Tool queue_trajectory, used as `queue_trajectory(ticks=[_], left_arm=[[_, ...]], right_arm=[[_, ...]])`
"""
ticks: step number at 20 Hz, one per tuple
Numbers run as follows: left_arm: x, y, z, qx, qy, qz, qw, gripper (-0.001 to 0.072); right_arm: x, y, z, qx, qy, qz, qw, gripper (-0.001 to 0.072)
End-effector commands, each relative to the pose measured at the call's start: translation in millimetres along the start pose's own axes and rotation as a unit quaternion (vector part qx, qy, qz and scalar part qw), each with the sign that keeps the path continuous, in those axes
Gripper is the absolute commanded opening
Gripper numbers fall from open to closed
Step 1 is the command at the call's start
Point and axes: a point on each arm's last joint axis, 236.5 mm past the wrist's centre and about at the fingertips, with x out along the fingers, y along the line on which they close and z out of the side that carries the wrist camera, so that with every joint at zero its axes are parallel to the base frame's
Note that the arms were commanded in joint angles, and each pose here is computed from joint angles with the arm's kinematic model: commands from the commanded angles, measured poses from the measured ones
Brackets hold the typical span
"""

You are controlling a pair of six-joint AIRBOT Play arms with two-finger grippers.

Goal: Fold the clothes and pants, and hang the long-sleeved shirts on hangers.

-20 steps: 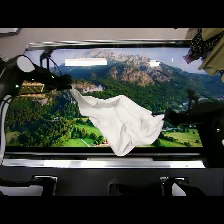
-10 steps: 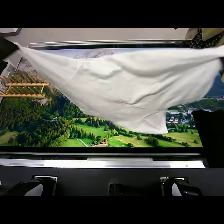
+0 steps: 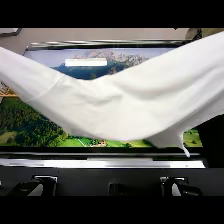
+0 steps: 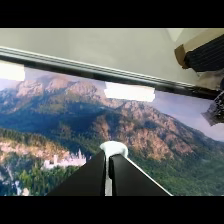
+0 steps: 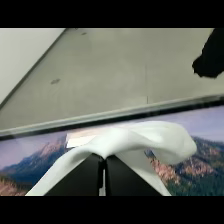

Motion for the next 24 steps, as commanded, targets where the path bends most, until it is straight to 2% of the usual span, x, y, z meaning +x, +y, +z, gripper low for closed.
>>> queue_trajectory(ticks=[1,5,8,12,17,18,20,21,24], left_arm=[[46.2,34.1,-11.2,-0.01,0.039,0.045,0.998,0.0016],[177.1,97.6,-83.9,-0.023,0.18,0.082,0.98,0.0016],[272.2,146.3,-170.6,-0.061,0.278,0.099,0.953,0.0016],[354.2,171.5,-270.7,-0.109,0.343,0.09,0.929,0.0016],[377.2,176.1,-332.2,-0.112,0.391,0.094,0.909,0.0019],[375.6,176.1,-330.2,-0.112,0.391,0.094,0.909,0.0068],[356.9,184.3,-315.2,-0.108,0.404,0.104,0.903,0.0405],[337.2,191.4,-305.8,-0.103,0.42,0.117,0.894,0.0458],[261.1,214.4,-280.0,-0.087,0.472,0.172,0.86,0.0453]], right_arm=[[66.4,-34.1,-74.1,0.08,0.177,-0.024,0.981,0.004],[152.7,-81.0,-204.9,0.152,0.403,-0.036,0.902,0.004],[208.1,-102.0,-309.0,0.136,0.494,-0.056,0.857,0.004],[276.3,-103.5,-420.3,0.111,0.529,-0.071,0.838,0.004],[298.3,-105.6,-484.8,0.14,0.549,-0.098,0.818,0.004],[297.1,-106.3,-485.9,0.138,0.552,-0.099,0.816,0.004],[290.9,-108.3,-482.4,0.133,0.559,-0.102,0.812,0.004],[285.3,-110.1,-480.9,0.126,0.566,-0.107,0.808,0.004],[264.6,-116.8,-479.5,0.104,0.594,-0.122,0.789,0.004]])
